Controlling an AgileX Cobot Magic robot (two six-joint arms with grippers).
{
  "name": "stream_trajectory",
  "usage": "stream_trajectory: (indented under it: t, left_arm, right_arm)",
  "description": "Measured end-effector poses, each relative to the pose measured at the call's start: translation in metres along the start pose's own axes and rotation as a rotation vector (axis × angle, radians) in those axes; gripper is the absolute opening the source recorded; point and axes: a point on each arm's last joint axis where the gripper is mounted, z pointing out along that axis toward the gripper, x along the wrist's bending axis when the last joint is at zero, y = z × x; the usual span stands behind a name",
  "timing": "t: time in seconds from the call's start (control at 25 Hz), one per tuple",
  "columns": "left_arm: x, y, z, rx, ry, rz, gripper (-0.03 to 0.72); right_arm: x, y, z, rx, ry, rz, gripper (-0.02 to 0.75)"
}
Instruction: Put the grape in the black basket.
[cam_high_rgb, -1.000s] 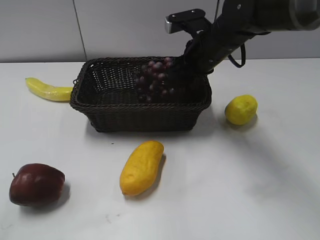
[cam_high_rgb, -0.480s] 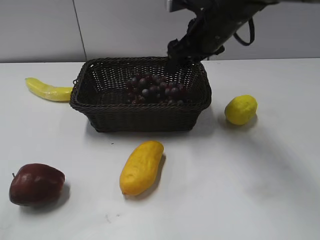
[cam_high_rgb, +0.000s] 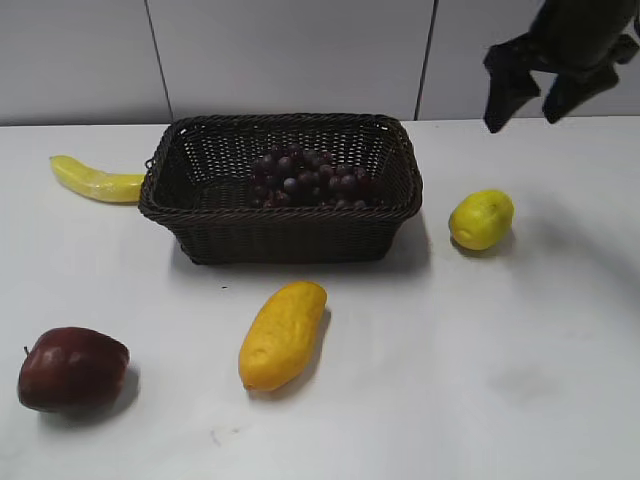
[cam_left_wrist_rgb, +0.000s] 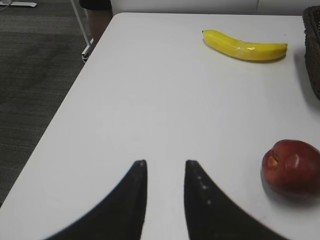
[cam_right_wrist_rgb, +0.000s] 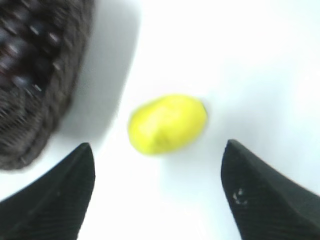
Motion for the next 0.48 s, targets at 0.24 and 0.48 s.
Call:
stream_trajectory:
  t: [0.24, 0.48]
  left_arm:
    - [0.000, 0.000, 0.000, 0.000, 0.000, 0.000, 0.229]
    - [0.000, 0.000, 0.000, 0.000, 0.000, 0.000, 0.229]
  right_arm:
    - [-0.026, -0.011, -0.005, 0.063, -0.010, 0.078, 0.594]
    - [-0.023, -0.046, -0.024, 0.104, -0.036, 0.082, 0.594]
